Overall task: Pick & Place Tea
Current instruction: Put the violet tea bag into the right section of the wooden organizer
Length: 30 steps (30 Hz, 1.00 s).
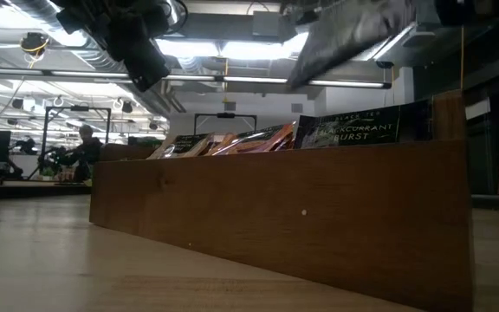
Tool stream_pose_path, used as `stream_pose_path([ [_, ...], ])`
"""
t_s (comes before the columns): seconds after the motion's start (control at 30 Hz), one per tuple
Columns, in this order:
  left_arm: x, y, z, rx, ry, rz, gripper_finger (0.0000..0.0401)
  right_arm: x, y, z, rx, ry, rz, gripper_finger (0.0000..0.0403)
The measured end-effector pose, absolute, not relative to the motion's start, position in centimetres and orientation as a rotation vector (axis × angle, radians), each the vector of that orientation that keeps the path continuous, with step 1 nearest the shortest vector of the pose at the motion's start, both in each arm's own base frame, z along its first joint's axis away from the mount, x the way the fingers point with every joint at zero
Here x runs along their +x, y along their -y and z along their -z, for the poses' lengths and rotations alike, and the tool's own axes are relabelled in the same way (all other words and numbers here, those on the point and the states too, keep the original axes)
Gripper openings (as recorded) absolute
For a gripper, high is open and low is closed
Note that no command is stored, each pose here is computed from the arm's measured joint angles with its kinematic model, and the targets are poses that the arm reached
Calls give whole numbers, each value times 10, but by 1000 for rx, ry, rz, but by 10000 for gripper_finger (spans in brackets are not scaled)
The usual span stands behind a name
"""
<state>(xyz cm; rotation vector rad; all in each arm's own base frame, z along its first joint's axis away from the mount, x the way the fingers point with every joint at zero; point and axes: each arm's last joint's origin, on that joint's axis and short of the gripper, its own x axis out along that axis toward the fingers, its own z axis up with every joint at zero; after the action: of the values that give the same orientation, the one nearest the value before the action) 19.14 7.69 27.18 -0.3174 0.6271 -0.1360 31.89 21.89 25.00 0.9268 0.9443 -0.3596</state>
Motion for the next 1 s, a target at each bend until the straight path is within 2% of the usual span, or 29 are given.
stream_pose_path([
  [0.2, 191, -78, -271, -311, -635, 94, 95, 317, -217, -225, 941, -931, 345, 3],
  [0.57, 191, -78, -271, -310, -635, 92, 95, 310, -212, -205, 906, -969, 382, 4],
  [1.0, 192, -78, -271, -309, -635, 90, 95, 310, -211, -206, 894, -936, 400, 59],
])
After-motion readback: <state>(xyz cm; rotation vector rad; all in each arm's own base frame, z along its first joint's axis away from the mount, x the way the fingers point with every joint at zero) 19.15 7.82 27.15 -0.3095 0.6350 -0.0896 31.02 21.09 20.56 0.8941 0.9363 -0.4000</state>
